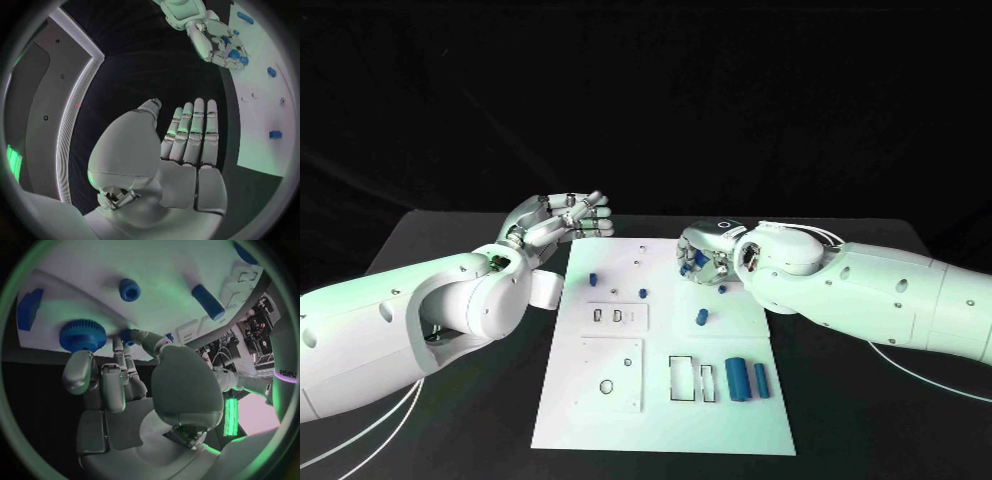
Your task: Assemble the parts on the task board
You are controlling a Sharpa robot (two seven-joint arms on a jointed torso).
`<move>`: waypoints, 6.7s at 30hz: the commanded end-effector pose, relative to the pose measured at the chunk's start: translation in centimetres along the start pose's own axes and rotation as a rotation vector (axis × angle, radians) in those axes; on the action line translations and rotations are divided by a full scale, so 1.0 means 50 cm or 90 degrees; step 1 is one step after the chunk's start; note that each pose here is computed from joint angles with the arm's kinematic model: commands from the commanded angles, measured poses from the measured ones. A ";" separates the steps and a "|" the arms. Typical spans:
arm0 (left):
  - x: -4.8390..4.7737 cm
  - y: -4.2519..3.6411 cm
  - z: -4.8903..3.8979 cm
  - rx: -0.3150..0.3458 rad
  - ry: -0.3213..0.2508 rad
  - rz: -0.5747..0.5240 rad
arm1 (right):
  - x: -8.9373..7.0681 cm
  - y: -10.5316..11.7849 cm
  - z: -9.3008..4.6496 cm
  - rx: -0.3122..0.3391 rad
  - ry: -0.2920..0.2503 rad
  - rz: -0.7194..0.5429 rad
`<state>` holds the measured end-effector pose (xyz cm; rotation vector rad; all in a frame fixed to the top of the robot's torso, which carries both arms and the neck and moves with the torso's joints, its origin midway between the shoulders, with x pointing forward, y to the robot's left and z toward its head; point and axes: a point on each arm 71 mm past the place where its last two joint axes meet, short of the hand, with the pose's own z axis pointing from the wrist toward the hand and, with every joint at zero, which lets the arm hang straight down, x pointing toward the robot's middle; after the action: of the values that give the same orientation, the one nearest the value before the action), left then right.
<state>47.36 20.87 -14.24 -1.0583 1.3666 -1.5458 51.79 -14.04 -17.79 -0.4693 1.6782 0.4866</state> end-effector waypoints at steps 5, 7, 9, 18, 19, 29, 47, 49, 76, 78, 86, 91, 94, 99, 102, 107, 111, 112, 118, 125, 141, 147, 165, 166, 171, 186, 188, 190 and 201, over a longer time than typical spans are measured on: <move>0.002 -0.003 0.002 0.001 0.003 -0.008 | -0.007 -0.002 -0.002 0.022 -0.039 -0.005; 0.001 -0.003 0.002 0.001 0.003 -0.008 | -0.012 0.001 -0.005 0.022 -0.063 -0.003; 0.001 -0.002 0.002 0.000 0.002 -0.008 | -0.017 0.005 -0.007 0.019 -0.082 -0.001; 0.004 -0.001 0.002 -0.007 0.001 -0.024 | -0.034 0.022 -0.008 0.013 -0.140 0.004; 0.005 -0.001 0.002 -0.007 0.002 -0.025 | -0.035 0.023 -0.005 0.013 -0.145 0.004; 0.010 0.000 0.002 -0.009 0.006 -0.034 | -0.052 0.042 0.035 0.005 -0.194 0.002; 0.022 0.000 0.006 -0.008 0.019 -0.041 | -0.044 0.079 0.094 -0.002 -0.162 0.022; 0.023 -0.001 0.006 -0.008 0.020 -0.042 | -0.043 0.078 0.096 -0.001 -0.161 0.021; 0.024 -0.004 0.008 -0.008 0.024 -0.042 | -0.027 0.082 0.108 0.005 -0.121 0.030; 0.023 -0.005 0.008 -0.008 0.024 -0.041 | -0.026 0.083 0.109 0.005 -0.120 0.029; 0.022 -0.008 0.009 -0.007 0.024 -0.041 | -0.024 0.080 0.113 0.009 -0.124 0.029; 0.023 -0.009 0.009 -0.008 0.027 -0.041 | -0.023 0.080 0.118 0.012 -0.116 0.024; 0.024 -0.009 0.010 -0.008 0.029 -0.042 | -0.021 0.081 0.120 0.012 -0.111 0.022; 0.024 -0.009 0.010 -0.009 0.030 -0.042 | -0.020 0.083 0.118 0.008 -0.108 0.023; 0.022 -0.009 0.010 -0.010 0.030 -0.042 | -0.019 0.082 0.114 0.007 -0.105 0.023; 0.020 -0.009 0.009 -0.011 0.030 -0.042 | -0.017 0.075 0.102 0.008 -0.102 0.023; 0.017 -0.009 0.009 -0.011 0.029 -0.041 | -0.017 0.063 0.080 0.013 -0.109 0.026; 0.015 -0.009 0.009 -0.011 0.028 -0.041 | -0.018 0.057 0.071 0.015 -0.112 0.028; 0.006 -0.008 0.010 -0.012 0.023 -0.039 | -0.029 0.018 0.007 0.037 -0.133 0.062; 0.000 -0.007 0.011 -0.014 0.020 -0.038 | -0.045 -0.054 -0.054 0.124 -0.119 0.141; -0.016 -0.006 0.008 -0.016 0.011 -0.033 | -0.030 -0.128 -0.078 0.228 -0.031 0.203; -0.016 -0.006 0.008 -0.017 0.012 -0.033 | -0.027 -0.121 -0.064 0.225 -0.025 0.198; -0.014 -0.007 0.007 -0.017 0.012 -0.033 | -0.023 -0.100 -0.046 0.209 -0.023 0.195; -0.014 -0.006 0.007 -0.017 0.013 -0.033 | -0.022 -0.098 -0.044 0.207 -0.022 0.191; -0.013 -0.006 0.007 -0.018 0.013 -0.033 | -0.018 -0.094 -0.040 0.205 -0.016 0.185; -0.012 -0.006 0.008 -0.019 0.015 -0.034 | -0.009 -0.094 -0.033 0.208 -0.008 0.184; -0.012 -0.006 0.008 -0.019 0.015 -0.034 | -0.008 -0.094 -0.033 0.208 -0.006 0.185; -0.013 -0.006 0.008 -0.019 0.015 -0.034 | -0.007 -0.094 -0.033 0.208 -0.005 0.186; -0.013 -0.005 0.008 -0.020 0.016 -0.034 | -0.005 -0.095 -0.030 0.210 -0.007 0.193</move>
<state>48.01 21.64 -14.14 -1.1178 1.3868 -1.5602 53.29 -18.90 -17.39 0.0393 1.7733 0.4213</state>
